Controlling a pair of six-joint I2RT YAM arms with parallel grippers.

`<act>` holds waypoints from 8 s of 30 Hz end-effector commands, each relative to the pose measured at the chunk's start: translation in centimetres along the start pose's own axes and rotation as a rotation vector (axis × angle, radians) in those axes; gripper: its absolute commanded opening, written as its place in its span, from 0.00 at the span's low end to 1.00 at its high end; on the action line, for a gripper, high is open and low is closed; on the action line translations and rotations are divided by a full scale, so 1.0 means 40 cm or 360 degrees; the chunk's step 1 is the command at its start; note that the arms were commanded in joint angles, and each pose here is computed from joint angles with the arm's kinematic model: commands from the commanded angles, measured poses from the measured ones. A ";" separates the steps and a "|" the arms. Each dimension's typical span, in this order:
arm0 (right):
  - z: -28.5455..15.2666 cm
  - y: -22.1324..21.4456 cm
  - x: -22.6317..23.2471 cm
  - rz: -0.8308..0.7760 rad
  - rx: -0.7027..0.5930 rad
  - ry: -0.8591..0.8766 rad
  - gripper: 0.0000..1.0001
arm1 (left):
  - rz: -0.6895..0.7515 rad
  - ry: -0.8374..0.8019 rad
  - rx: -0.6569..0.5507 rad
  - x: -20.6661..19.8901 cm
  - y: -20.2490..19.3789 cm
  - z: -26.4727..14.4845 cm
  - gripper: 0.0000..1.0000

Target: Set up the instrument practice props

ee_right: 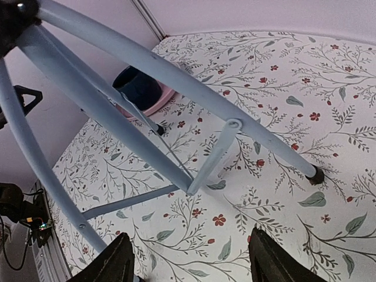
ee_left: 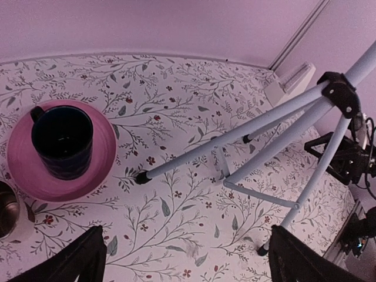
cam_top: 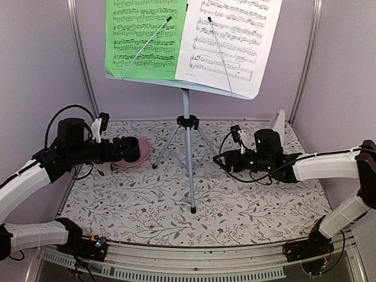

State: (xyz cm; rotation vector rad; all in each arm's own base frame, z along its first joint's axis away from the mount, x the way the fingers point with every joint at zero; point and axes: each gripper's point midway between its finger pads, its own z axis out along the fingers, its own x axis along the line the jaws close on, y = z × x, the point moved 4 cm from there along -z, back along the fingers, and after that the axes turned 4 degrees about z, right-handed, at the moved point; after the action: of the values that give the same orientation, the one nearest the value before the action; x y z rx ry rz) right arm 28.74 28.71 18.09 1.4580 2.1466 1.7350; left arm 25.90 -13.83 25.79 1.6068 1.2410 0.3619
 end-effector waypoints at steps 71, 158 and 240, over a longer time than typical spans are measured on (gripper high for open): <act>0.267 -0.059 -0.427 0.0463 0.0239 -0.0394 0.21 | -0.0120 -0.0042 0.0415 0.134 -0.250 0.586 0.11; -0.171 0.460 -0.816 0.0176 -0.0383 -0.1407 0.83 | 0.0133 -0.0152 -0.0041 0.013 0.013 0.414 0.79; -0.382 0.057 0.439 -0.1265 -0.0106 0.1188 0.03 | 0.1527 -0.1318 -0.0366 -0.578 -0.417 0.070 0.89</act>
State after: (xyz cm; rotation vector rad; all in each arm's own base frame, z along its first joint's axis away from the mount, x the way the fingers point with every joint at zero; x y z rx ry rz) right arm 12.41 28.64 29.80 -0.0530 2.6063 1.9788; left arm 9.58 -35.35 17.52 1.8247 -0.2872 0.3712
